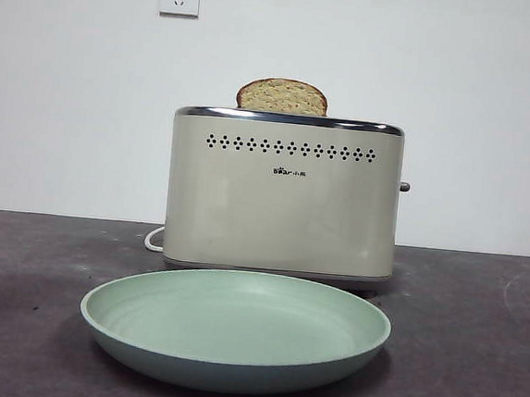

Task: Take the bread from the toaster,put the bread on the plate,put the plate on the table

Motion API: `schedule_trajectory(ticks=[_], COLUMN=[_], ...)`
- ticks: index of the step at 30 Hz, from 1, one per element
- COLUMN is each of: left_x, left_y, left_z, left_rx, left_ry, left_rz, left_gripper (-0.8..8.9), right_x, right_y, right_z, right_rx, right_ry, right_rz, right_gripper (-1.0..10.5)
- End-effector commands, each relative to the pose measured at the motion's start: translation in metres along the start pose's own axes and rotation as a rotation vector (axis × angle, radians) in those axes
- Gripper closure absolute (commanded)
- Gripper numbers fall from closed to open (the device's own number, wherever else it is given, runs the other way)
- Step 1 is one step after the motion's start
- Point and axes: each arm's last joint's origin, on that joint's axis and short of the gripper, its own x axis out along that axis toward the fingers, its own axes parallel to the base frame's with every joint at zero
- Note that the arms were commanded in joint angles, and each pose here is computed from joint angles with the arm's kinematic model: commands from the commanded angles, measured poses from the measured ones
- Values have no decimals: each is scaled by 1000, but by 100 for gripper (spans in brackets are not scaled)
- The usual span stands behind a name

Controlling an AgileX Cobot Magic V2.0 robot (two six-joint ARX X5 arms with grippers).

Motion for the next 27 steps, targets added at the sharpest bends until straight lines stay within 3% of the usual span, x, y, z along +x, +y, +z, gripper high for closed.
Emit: schedule_trajectory(ticks=[1, 4, 5, 6, 17, 27], left_x=[-1, -1, -1, -1, 3, 43], left_y=[0, 0, 0, -1, 2, 18], left_z=[1, 1, 1, 1, 8, 37], left_rx=[19, 18, 18, 18, 45, 118], left_ry=[-9, -9, -9, -9, -42, -81], left_rz=[0, -1, -1, -2, -8, -140], left_gripper=[713, 324, 240, 225, 225, 225], right_x=[0, 0, 0, 0, 0, 0], right_y=[1, 1, 1, 1, 1, 1], right_z=[0, 0, 0, 0, 0, 0], right_rx=[-11, -3, -3, -3, -3, -3], right_ry=[-2, -2, -3, -3, -2, -2], right_rz=[3, 2, 2, 2, 3, 3], right_gripper=[806, 423, 319, 280, 286, 286])
